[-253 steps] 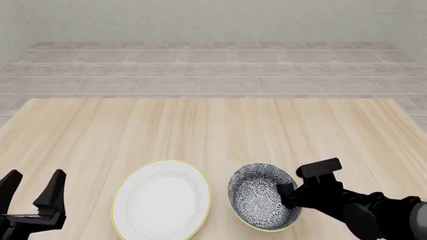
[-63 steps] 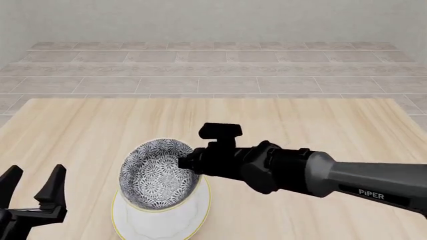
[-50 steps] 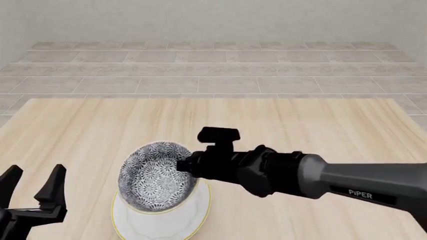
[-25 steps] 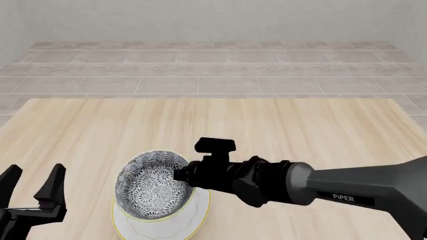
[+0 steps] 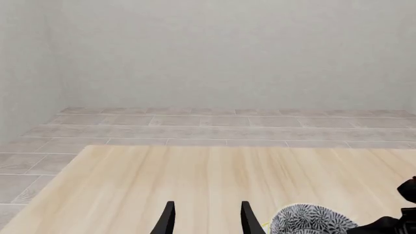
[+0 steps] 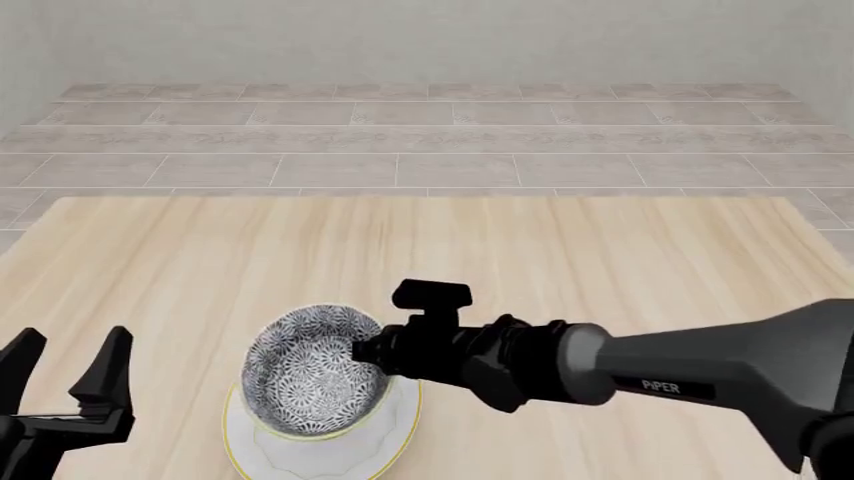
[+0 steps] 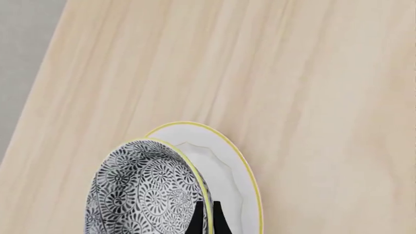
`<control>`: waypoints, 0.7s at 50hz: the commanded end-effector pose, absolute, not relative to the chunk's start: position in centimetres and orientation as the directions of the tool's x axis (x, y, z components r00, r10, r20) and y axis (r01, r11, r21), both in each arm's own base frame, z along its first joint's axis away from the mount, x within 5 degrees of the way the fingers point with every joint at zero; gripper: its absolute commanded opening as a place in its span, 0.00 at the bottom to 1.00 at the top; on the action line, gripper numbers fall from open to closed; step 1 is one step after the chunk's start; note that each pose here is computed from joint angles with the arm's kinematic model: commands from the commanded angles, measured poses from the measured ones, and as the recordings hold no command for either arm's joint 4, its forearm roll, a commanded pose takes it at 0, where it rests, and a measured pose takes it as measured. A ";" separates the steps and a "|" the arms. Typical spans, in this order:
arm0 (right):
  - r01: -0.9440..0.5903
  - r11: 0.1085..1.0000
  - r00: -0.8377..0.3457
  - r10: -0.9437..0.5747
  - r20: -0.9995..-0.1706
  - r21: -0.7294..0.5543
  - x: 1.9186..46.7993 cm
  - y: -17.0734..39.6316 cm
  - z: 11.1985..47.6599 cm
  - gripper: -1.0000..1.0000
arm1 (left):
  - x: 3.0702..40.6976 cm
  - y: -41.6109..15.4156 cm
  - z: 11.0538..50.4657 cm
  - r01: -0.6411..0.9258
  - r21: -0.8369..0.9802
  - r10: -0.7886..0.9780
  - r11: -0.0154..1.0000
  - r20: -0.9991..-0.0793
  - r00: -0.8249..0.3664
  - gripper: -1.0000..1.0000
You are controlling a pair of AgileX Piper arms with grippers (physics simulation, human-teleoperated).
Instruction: Put the bowl on the plate.
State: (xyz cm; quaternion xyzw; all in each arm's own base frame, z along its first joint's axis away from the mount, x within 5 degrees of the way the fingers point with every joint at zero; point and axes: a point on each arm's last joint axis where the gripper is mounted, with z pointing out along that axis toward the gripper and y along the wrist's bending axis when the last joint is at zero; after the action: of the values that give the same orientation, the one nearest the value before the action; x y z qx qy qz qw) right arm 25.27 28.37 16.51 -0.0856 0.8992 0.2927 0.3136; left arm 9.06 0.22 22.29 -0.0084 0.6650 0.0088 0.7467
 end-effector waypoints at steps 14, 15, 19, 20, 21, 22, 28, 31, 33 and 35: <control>-0.306 0.822 -0.804 0.047 -0.593 0.480 25.7 28.6 15.4 0.00 | 9.0 0.2 22.2 -0.022 0.000 0.002 1.000 -0.994 0.112 1.00; -0.305 0.823 -0.804 0.047 -0.593 0.479 25.7 28.5 15.4 0.00 | 9.0 0.2 22.2 -0.022 0.000 0.002 1.000 -0.994 0.112 1.00; -0.302 0.826 -0.805 0.046 -0.591 0.476 25.8 28.5 15.2 0.00 | 8.9 0.2 22.2 -0.023 -0.001 0.002 1.000 -0.994 0.112 1.00; -0.301 0.827 -0.806 0.046 -0.590 0.476 25.9 28.5 15.1 0.00 | 8.9 0.2 22.2 -0.023 -0.001 0.002 1.000 -0.994 0.112 1.00; -0.301 0.826 -0.806 0.046 -0.590 0.476 25.8 28.5 15.1 0.00 | 8.9 0.2 22.3 -0.023 -0.001 0.002 1.000 -0.994 0.113 1.00; -0.301 0.826 -0.806 0.046 -0.590 0.476 25.8 28.5 15.1 0.00 | 8.9 0.2 22.3 -0.023 -0.001 0.002 1.000 -0.994 0.113 1.00; -0.300 0.827 -0.809 0.044 -0.586 0.476 25.8 28.6 14.7 0.00 | 8.9 0.2 22.3 -0.023 -0.001 0.001 1.000 -0.993 0.114 1.00; -0.298 0.827 -0.811 0.045 -0.584 0.477 25.7 28.6 14.6 0.00 | 8.9 0.2 22.3 -0.023 -0.001 0.002 1.000 -0.993 0.114 1.00; -0.298 0.826 -0.812 0.044 -0.583 0.478 25.7 28.7 14.5 0.00 | 8.9 0.2 22.3 -0.023 -0.001 0.002 1.000 -0.993 0.114 1.00; -0.307 0.821 -0.814 0.035 -0.580 0.482 25.1 29.0 14.3 0.00 | 8.9 0.2 22.3 -0.023 0.000 0.002 1.000 -0.993 0.115 1.00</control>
State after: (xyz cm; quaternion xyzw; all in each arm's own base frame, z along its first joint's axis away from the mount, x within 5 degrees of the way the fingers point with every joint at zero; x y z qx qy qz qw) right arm 25.79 28.52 15.25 -0.0856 0.9030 0.2853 0.3095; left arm 8.90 0.21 22.26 -0.0080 0.6656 0.0083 0.7462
